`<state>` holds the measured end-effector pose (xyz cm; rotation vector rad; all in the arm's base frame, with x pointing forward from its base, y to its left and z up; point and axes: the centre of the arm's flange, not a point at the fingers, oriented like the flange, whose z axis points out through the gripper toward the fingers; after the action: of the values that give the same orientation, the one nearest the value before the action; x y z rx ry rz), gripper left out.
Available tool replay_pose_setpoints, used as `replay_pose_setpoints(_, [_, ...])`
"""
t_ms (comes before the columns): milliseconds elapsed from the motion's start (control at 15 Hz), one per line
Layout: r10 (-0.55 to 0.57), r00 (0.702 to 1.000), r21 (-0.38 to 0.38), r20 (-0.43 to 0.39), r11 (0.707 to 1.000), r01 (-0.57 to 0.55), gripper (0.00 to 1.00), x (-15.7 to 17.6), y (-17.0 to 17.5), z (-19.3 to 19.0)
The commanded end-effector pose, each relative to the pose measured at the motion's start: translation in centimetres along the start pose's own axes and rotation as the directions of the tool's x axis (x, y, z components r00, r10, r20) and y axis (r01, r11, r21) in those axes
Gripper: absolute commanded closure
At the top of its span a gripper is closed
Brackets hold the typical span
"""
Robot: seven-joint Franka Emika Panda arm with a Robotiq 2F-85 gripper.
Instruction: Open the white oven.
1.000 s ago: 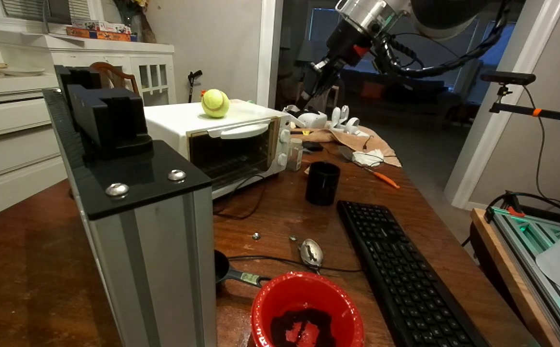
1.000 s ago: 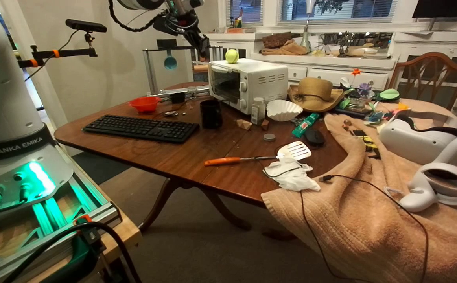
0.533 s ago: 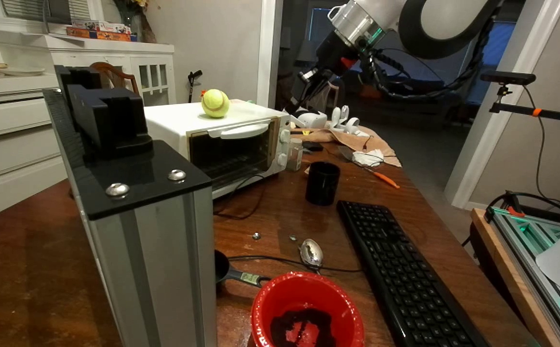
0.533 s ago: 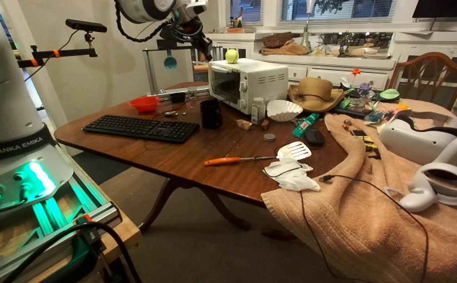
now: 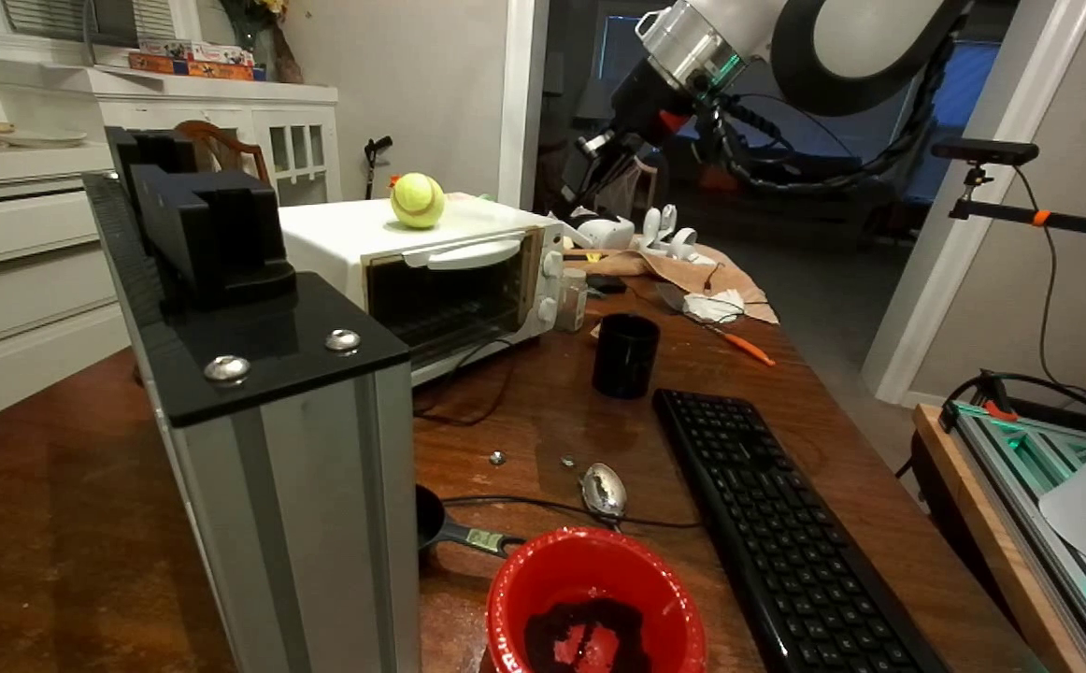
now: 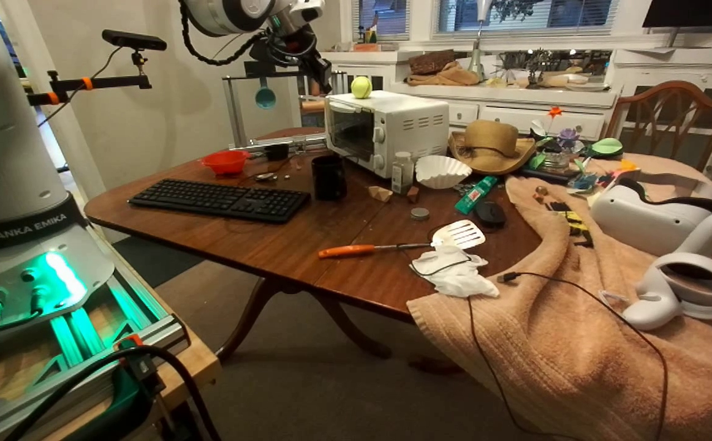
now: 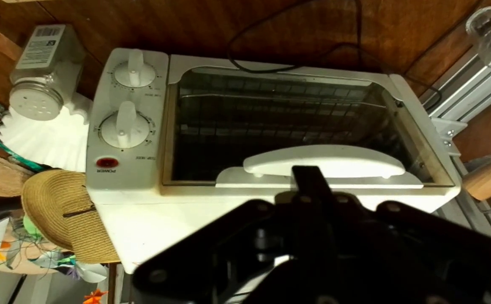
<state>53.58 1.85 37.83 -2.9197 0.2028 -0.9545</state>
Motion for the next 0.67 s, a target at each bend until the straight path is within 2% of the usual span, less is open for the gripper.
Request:
replay_pose_setpoints(0, [0.058,0.997,0.000,-0.051,0.998,-0.058,1.00,0.9,-0.8,2.6])
replay_pose_setpoints(400, [0.097,0.988,0.001,-0.124,0.995,-0.098,1.00,2.6,-0.7,5.2])
replay_pose_setpoints(600, [0.093,0.987,-0.006,-0.132,0.996,-0.094,1.00,2.9,-0.7,6.1])
